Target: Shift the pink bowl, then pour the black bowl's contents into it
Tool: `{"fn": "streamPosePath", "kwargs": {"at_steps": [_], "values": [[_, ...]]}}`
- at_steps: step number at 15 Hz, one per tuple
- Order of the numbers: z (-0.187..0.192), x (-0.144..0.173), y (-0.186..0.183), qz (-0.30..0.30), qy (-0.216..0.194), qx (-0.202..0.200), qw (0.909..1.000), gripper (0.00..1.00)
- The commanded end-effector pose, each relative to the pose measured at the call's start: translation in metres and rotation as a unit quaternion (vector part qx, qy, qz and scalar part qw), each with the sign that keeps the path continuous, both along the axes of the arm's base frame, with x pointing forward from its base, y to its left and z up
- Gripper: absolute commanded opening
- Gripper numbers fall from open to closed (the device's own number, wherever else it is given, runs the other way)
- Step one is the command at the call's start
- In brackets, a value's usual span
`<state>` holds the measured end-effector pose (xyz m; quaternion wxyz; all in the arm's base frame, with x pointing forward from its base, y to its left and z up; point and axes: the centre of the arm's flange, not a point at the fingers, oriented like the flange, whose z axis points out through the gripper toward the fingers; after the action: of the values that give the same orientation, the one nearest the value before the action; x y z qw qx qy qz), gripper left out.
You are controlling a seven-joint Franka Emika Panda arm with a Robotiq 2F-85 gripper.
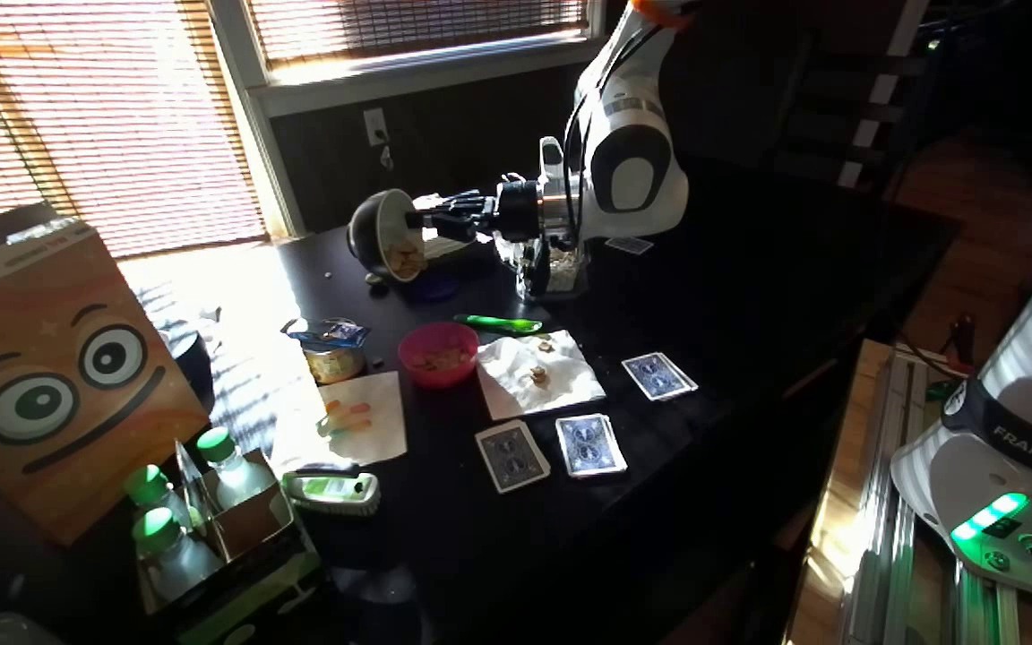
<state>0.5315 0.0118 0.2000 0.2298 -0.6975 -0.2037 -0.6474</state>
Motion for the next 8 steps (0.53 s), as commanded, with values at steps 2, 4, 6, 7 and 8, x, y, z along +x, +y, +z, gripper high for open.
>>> {"fn": "streamPosePath", "kwargs": {"at_steps": [2,4,6,7,8], "values": [[-0.0008,-0.0030,0.0029,0.016,-0.031,0.002,0.9994,0.02],[-0.0004,-0.0028,0.0025,0.017,-0.036,0.007,0.9992,0.02],[0.0001,-0.0026,0.0020,0.018,-0.041,0.009,0.9990,0.02],[0.0003,-0.0025,0.0017,0.019,-0.043,0.011,0.9988,0.02],[0.0008,-0.0025,0.0013,0.019,-0.046,0.015,0.9987,0.02]]}}
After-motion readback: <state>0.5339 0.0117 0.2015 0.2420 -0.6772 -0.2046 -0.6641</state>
